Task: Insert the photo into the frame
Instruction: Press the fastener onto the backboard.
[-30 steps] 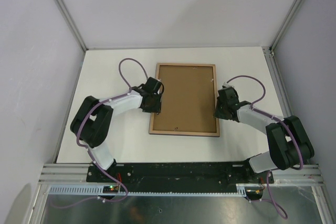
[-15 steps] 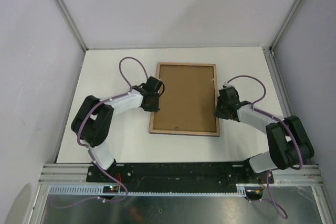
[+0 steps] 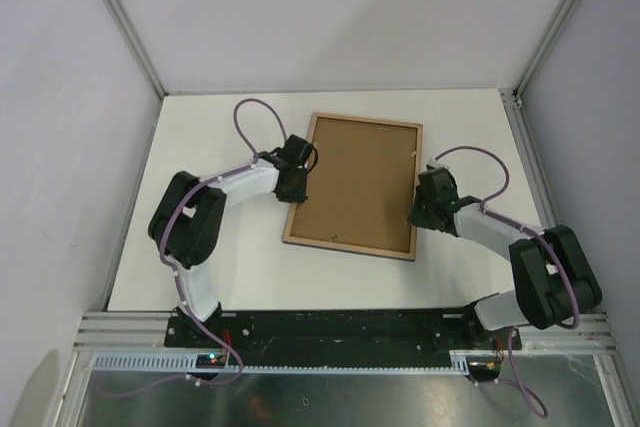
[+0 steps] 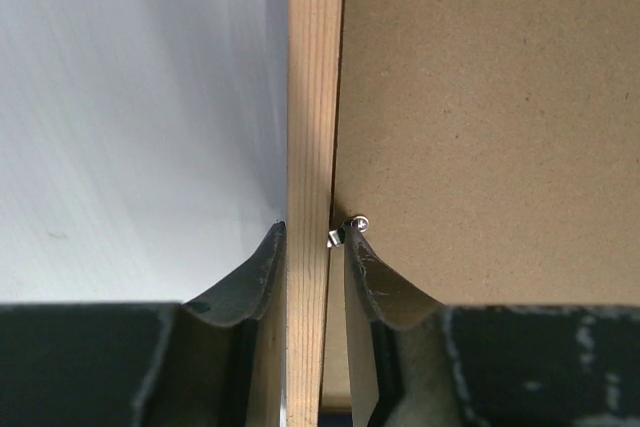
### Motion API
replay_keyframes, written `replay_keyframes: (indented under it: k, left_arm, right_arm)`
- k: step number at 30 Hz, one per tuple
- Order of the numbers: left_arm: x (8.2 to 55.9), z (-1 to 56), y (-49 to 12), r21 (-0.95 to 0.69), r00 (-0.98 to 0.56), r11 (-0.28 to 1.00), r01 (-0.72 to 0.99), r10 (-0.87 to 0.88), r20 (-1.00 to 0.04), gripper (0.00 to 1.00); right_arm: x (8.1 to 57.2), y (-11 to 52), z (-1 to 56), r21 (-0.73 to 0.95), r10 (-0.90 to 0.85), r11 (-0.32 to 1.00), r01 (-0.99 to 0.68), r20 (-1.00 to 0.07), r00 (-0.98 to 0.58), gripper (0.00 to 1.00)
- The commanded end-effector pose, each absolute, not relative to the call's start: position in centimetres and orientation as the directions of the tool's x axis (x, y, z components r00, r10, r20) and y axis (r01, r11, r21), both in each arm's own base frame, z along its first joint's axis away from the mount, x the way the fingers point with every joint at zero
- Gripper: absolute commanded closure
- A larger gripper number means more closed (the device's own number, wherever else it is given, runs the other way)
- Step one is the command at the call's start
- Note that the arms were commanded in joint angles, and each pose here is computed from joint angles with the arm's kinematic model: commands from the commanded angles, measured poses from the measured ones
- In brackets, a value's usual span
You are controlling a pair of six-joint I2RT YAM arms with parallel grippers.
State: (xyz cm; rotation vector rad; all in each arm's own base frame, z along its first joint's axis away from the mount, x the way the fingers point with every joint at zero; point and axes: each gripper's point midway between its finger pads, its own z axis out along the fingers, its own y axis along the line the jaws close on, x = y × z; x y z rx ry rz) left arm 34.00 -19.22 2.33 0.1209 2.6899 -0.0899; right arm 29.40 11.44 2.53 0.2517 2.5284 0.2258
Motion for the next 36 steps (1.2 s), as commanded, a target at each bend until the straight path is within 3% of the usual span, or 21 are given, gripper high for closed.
replay_keyframes:
  k: [1,10,12,18,21,24,26,31,36]
  left_arm:
    - [37.4,1.7,-17.5,0.023,-0.879,0.998,0.060,0.064,-0.473,1.00]
    - [41.1,2.2,-17.0,0.033,-0.862,0.998,0.057,0.065,-0.503,1.00]
    - [42.1,2.5,-16.9,0.042,-0.853,0.997,0.062,0.075,-0.517,1.00]
    - [44.2,3.0,-16.0,0.039,-0.842,0.998,0.059,0.071,-0.535,0.98]
    - [45.1,3.8,-15.4,0.030,-0.832,0.998,0.051,0.059,-0.552,0.90]
    - [45.8,5.1,-15.2,0.017,-0.817,0.999,0.046,0.048,-0.575,0.73]
    - [46.0,6.1,-15.3,0.001,-0.805,0.999,0.038,0.031,-0.592,0.61]
    - [45.8,8.8,-15.4,-0.056,-0.777,0.998,-0.006,-0.040,-0.629,0.44]
    - [45.0,10.4,-15.7,-0.117,-0.764,0.993,-0.036,-0.102,-0.637,0.36]
  right_arm:
    - [25.1,12.5,0.8,0.231,0.201,0.967,0.105,-0.442,-0.874,0.98]
    - [21.1,16.8,1.4,0.321,0.179,0.946,0.038,-0.424,-0.888,0.94]
    - [20.3,18.5,2.0,0.356,0.170,0.935,0.008,-0.427,-0.888,0.87]
    - [18.7,21.7,3.2,0.423,0.153,0.905,-0.050,-0.433,-0.889,0.52]
    - [19.0,21.8,4.3,0.440,0.167,0.896,-0.058,-0.455,-0.875,0.41]
    - [19.5,21.7,5.7,0.463,0.187,0.884,-0.065,-0.477,-0.859,0.33]
    - [19.9,21.6,6.5,0.473,0.197,0.879,-0.068,-0.489,-0.850,0.32]
    - [21.0,20.9,8.4,0.476,0.223,0.877,-0.068,-0.529,-0.819,0.30]
    - [23.3,18.3,9.9,0.455,0.282,0.890,-0.014,-0.575,-0.768,0.30]
